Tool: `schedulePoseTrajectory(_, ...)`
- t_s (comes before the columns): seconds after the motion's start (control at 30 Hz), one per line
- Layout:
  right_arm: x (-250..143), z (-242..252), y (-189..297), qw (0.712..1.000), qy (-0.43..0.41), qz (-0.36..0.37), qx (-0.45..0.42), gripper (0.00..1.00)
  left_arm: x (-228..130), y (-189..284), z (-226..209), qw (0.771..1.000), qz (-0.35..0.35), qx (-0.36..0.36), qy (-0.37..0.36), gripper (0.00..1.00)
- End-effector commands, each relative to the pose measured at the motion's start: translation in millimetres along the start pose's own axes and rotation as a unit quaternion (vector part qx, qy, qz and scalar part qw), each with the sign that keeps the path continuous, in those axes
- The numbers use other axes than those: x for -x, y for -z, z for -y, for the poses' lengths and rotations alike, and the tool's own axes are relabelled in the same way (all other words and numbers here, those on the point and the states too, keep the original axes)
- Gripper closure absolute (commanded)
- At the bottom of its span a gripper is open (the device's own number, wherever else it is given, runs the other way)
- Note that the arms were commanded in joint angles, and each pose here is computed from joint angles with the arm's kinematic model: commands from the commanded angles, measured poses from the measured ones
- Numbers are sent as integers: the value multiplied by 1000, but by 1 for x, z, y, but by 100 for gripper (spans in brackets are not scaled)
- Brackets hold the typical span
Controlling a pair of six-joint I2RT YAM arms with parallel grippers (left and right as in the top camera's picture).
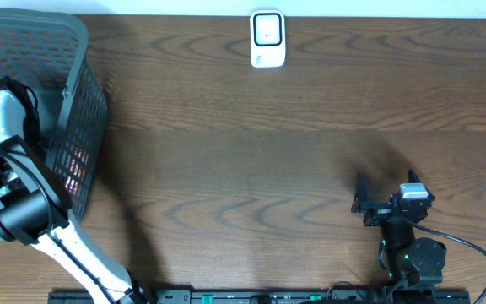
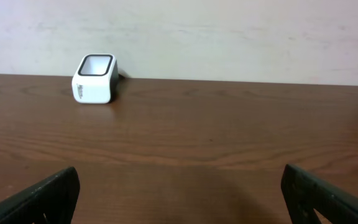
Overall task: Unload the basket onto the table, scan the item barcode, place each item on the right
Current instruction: 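Reach the left gripper into the basket and grasp the pink-purple pack, then carry the pink-purple pack with the left gripper and drop it before the scanner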
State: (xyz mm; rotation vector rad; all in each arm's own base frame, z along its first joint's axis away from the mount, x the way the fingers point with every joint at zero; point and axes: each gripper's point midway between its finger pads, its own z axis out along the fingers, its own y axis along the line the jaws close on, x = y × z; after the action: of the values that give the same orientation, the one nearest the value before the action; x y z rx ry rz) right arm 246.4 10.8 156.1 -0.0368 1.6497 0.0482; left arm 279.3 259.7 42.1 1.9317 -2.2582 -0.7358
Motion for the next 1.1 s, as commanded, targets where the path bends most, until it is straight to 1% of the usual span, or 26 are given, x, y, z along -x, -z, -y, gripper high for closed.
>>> schedulePoseTrajectory(0.0, -1, 1, 0, 1000, 0, -1, -2, 1, -19, -17, -2, 999, -32, 16, -11, 55)
schedulePoseTrajectory(0.07, -1, 1, 0, 1000, 0, -1, -2, 1, -19, -17, -2, 999, -32, 16, -11, 81)
schedulePoseTrajectory(0.1, -1, 1, 0, 1000, 0, -1, -2, 1, -20, -17, -1, 999, -33, 15, -11, 92)
schedulePoseTrajectory(0.23, -1, 1, 0, 1000, 0, -1, -2, 1, -22, -9, 5, 999, -50, -9, -10, 93)
schedulePoseTrajectory(0.3, -1, 1, 0, 1000, 0, -1, -2, 1, -19, 3, 12, 998, -55, -38, -18, 93)
schedulePoseTrajectory(0.33, -1, 1, 0, 1000, 0, -1, -2, 1, -14, 22, 19, 995, -55, -79, -34, 93)
schedulePoseTrajectory(0.37, -1, 1, 0, 1000, 0, -1, -2, 1, -10, 33, 21, 993, -50, -100, -40, 93)
schedulePoseTrajectory(0.5, -1, 1, 0, 1000, 0, -1, -2, 1, 12, 101, 22, 977, -3, -207, -54, 93)
schedulePoseTrajectory(0.63, -1, 1, 0, 1000, 0, -1, -2, 1, 33, 179, 7, 946, 67, -318, -26, 93)
schedulePoseTrajectory(0.77, -1, 1, 0, 1000, 0, -1, -2, 1, 45, 258, -27, 897, 149, -416, 7, 93)
schedulePoseTrajectory(0.9, -1, 1, 0, 1000, 0, -1, -2, 1, 42, 308, -59, 857, 193, -478, 20, 93)
schedulePoseTrajectory(1.07, -1, 1, 0, 1000, 0, -1, -2, 1, 30, 344, -82, 822, 212, -529, 17, 93)
